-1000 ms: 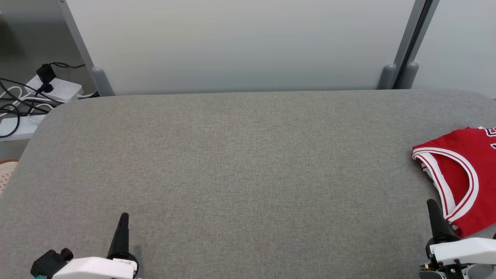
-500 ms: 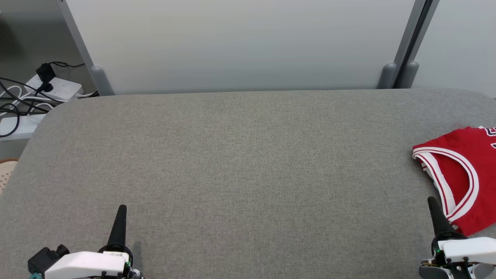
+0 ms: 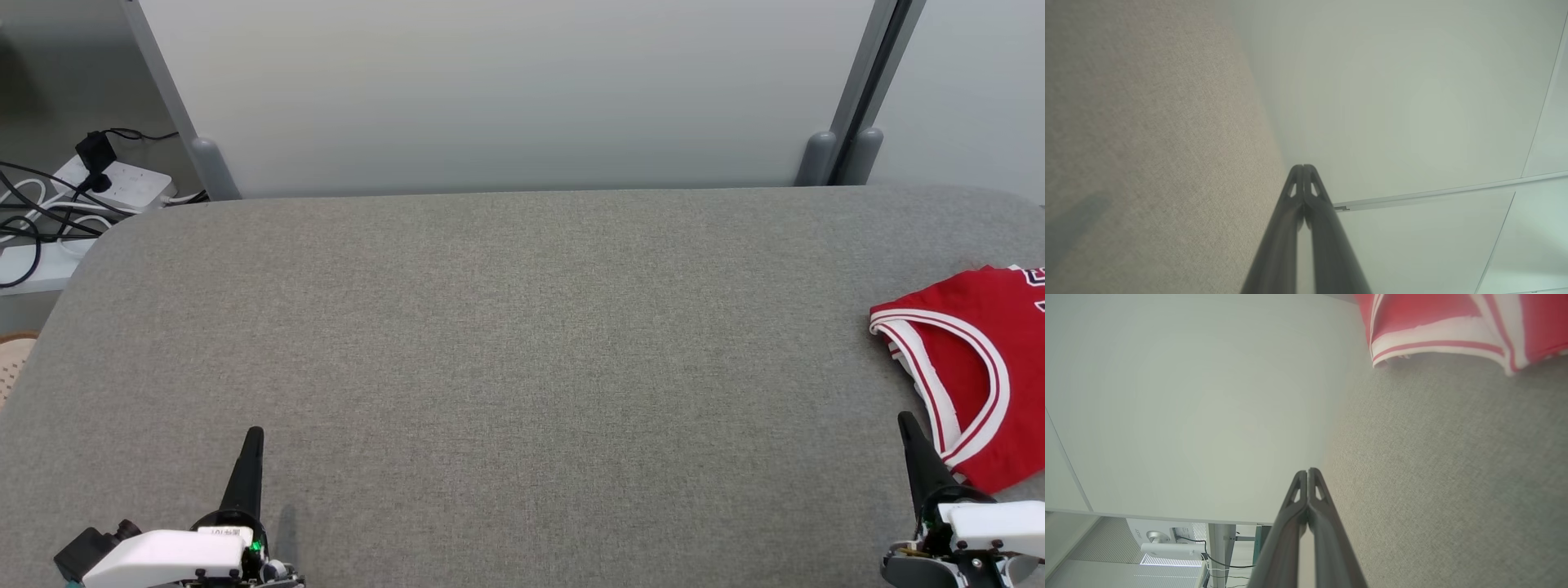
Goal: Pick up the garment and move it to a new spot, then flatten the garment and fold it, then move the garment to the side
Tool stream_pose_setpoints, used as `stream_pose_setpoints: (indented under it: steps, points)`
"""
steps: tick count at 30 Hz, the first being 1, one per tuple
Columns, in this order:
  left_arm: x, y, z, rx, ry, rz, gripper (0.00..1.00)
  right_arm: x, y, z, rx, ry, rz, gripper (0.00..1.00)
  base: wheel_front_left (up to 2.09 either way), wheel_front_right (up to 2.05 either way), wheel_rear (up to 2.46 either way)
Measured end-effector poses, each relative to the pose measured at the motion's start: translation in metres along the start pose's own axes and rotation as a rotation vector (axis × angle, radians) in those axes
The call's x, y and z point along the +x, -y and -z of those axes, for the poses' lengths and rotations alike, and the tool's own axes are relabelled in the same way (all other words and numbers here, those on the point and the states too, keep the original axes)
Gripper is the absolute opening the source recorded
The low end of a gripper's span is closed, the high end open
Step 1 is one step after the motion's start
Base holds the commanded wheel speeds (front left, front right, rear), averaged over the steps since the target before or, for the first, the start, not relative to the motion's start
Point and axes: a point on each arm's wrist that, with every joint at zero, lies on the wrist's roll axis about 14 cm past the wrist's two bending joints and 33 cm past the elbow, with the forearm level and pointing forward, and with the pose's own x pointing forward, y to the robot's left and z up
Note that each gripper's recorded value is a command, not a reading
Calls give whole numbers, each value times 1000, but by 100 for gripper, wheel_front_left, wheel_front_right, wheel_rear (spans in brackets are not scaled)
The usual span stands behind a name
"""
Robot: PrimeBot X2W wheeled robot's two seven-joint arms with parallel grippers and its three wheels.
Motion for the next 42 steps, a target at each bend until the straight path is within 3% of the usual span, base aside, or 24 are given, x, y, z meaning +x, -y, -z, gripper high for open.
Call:
stream_pose_setpoints:
  steps: [17, 42]
  points:
    - [5, 16, -2, -181, -12, 59, 0, 1, -9, 0, 186, -14, -37, 0, 0, 0, 0]
    - [5, 16, -2, -183, -12, 61, 0, 1, -9, 0, 186, -13, -38, 0, 0, 0, 0]
